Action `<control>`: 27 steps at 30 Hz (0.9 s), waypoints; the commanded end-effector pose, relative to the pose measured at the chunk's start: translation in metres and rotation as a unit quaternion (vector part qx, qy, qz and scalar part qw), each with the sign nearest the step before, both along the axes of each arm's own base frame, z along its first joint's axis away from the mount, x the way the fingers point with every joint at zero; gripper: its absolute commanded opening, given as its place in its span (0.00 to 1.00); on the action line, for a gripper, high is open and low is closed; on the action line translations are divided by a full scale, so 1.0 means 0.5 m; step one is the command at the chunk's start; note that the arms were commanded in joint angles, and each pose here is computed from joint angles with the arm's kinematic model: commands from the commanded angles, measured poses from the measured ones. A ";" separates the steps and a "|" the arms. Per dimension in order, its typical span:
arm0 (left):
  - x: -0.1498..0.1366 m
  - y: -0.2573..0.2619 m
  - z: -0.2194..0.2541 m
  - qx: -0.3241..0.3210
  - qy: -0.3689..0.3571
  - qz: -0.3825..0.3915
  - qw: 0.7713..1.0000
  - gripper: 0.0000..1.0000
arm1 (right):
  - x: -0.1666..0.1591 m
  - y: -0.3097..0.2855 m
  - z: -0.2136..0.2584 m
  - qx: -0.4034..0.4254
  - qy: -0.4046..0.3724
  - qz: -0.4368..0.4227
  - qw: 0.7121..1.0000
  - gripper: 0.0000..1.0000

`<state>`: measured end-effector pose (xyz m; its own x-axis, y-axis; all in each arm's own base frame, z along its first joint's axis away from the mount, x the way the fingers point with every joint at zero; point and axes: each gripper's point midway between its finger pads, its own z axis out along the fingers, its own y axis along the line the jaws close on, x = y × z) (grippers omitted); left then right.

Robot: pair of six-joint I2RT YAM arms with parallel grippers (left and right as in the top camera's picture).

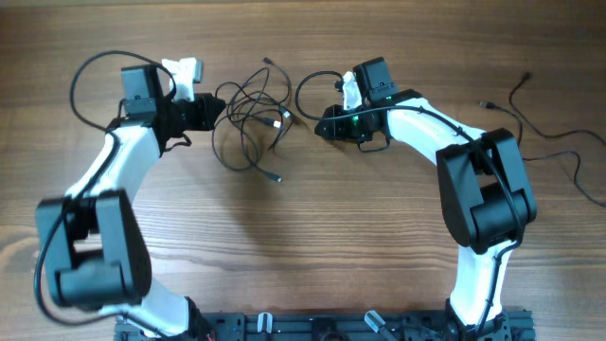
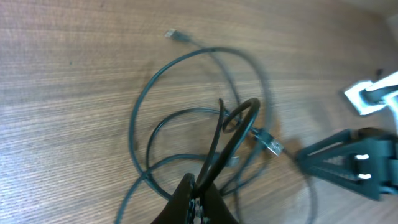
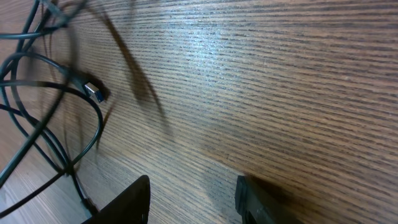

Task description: Untangle cables

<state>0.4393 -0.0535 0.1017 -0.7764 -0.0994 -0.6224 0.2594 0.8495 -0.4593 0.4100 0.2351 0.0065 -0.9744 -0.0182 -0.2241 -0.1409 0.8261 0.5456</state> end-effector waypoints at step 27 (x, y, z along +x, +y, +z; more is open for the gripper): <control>-0.147 0.038 0.360 -0.066 -0.085 0.179 0.978 0.04 | 0.017 0.172 0.225 0.355 -0.013 0.086 0.931 0.68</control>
<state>0.3673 -0.0440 0.2926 -0.5460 -0.3760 -0.7487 0.1419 0.8393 -0.5249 0.4092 0.3206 0.1380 -0.9151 -0.0732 -0.3966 -0.4032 0.1512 0.9025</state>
